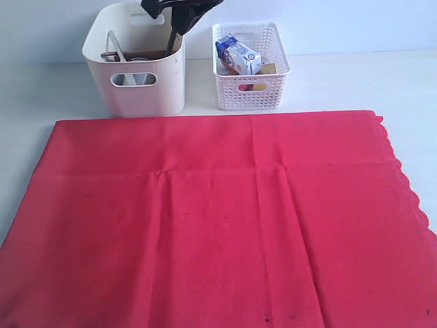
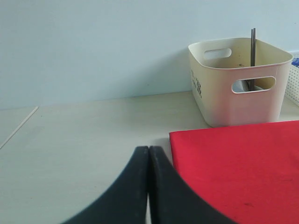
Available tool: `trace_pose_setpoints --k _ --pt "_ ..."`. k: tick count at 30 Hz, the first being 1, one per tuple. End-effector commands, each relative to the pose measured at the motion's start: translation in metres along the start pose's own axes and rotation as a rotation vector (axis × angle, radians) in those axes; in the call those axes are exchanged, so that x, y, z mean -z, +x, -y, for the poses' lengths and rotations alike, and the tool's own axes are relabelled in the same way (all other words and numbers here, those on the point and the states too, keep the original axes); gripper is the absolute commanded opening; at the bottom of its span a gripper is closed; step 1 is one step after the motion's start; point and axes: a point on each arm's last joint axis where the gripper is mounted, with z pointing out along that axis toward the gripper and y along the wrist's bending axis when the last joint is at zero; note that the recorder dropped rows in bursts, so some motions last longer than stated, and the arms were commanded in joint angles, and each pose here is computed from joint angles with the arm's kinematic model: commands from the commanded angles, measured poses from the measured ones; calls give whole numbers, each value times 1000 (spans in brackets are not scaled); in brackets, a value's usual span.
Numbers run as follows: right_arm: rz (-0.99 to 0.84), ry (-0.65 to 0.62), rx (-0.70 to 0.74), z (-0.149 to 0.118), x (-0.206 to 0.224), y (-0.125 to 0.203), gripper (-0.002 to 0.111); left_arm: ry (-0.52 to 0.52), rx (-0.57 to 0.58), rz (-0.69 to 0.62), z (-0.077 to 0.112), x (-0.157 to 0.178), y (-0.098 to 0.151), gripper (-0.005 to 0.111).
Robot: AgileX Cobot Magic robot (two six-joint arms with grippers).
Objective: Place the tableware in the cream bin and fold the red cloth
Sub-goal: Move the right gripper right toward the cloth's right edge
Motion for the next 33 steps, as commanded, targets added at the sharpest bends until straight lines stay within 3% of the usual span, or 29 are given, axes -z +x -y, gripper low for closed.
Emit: trace_pose_setpoints --k 1,10,17,21,27,33 --pt "-10 37 2 1 24 11 0 5 8 9 0 1 -1 1" --pt "28 55 -6 -11 52 38 0 6 26 62 0 1 -6 1" --pt "107 128 -26 -16 68 63 0 62 462 317 -1 5 -29 1" --pt "134 163 -41 -19 63 86 0 93 499 442 -2 9 -39 1" --pt "197 203 -90 -22 42 123 0 78 462 394 -2 6 -42 1" --pt "165 199 -127 -25 6 161 0 52 425 177 -1 -23 -35 0"
